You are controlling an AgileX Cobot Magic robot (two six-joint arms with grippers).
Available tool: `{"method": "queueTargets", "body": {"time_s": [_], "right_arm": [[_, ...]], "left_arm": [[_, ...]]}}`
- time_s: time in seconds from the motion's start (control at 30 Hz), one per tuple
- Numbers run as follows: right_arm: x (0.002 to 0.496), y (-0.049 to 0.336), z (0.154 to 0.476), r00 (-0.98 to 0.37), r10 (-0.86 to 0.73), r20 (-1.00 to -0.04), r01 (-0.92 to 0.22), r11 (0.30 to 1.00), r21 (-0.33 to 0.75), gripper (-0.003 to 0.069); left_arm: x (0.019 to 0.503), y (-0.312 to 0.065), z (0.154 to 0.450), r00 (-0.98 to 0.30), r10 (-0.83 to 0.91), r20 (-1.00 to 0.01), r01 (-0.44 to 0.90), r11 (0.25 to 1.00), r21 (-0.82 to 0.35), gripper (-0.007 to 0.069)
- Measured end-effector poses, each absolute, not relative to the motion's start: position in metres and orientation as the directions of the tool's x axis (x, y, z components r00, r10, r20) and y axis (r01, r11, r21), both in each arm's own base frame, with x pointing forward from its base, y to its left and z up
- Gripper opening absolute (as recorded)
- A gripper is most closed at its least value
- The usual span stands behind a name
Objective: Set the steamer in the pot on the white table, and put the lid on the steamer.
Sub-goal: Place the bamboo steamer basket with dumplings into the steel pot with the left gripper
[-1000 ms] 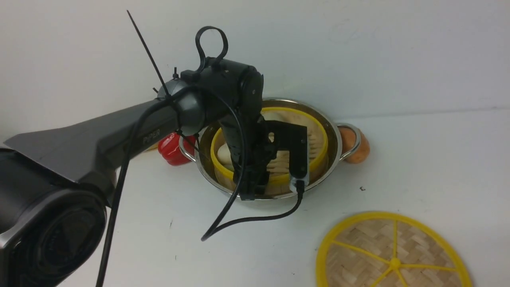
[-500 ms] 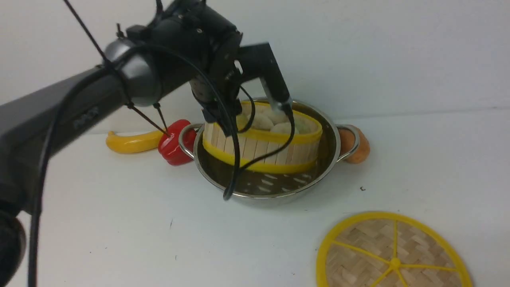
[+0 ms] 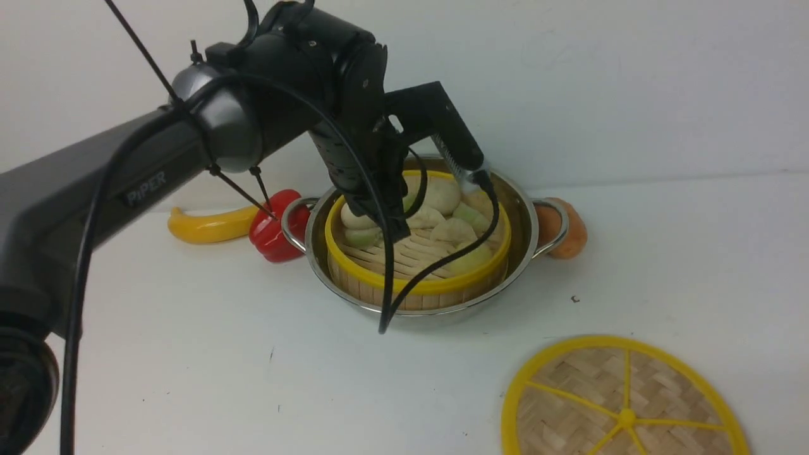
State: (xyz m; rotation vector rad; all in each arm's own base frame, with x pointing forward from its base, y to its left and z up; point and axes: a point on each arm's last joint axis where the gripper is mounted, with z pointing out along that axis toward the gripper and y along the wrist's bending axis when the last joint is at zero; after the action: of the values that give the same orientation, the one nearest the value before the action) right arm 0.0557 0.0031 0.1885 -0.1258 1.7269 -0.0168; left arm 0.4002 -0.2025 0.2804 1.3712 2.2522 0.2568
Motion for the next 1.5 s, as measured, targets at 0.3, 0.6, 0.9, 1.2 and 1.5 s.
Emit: {"method": "queueTargets", "body": {"time_s": [0.3,0.6,0.9,1.2,1.5], "right_arm": [[0.056,0.003,0.189,-0.154,-0.094,-0.984,-0.074,0.994,-0.083,0.0248],[0.056,0.003,0.189,-0.154,-0.094,-0.984,-0.074,0.994,-0.083,0.0248],[0.056,0.003,0.189,-0.154,-0.094,-0.984,-0.074,0.994,-0.083,0.0248],[0.056,0.003,0.189,-0.154,-0.094,-0.984,-0.074,0.994,-0.083,0.0248],[0.056,0.003,0.189,-0.154,-0.094,-0.984,-0.074,0.994,-0.083,0.0248]], "left_arm": [[0.401,-0.202,0.256,-0.459,0.859,-0.225,0.795,0.511,0.327,0.0199],[0.410,-0.205,0.214,-0.491,0.861,-0.135,0.812,0.508,0.288,0.0210],[0.413,-0.206,0.212,-0.499,0.853,-0.154,0.797,0.521,0.304,0.0237],[0.406,-0.200,0.312,-0.547,0.733,-0.405,0.639,0.678,0.363,0.0241],[0.373,-0.182,0.393,-0.610,0.488,-0.624,0.438,0.864,0.247,0.0237]]}}
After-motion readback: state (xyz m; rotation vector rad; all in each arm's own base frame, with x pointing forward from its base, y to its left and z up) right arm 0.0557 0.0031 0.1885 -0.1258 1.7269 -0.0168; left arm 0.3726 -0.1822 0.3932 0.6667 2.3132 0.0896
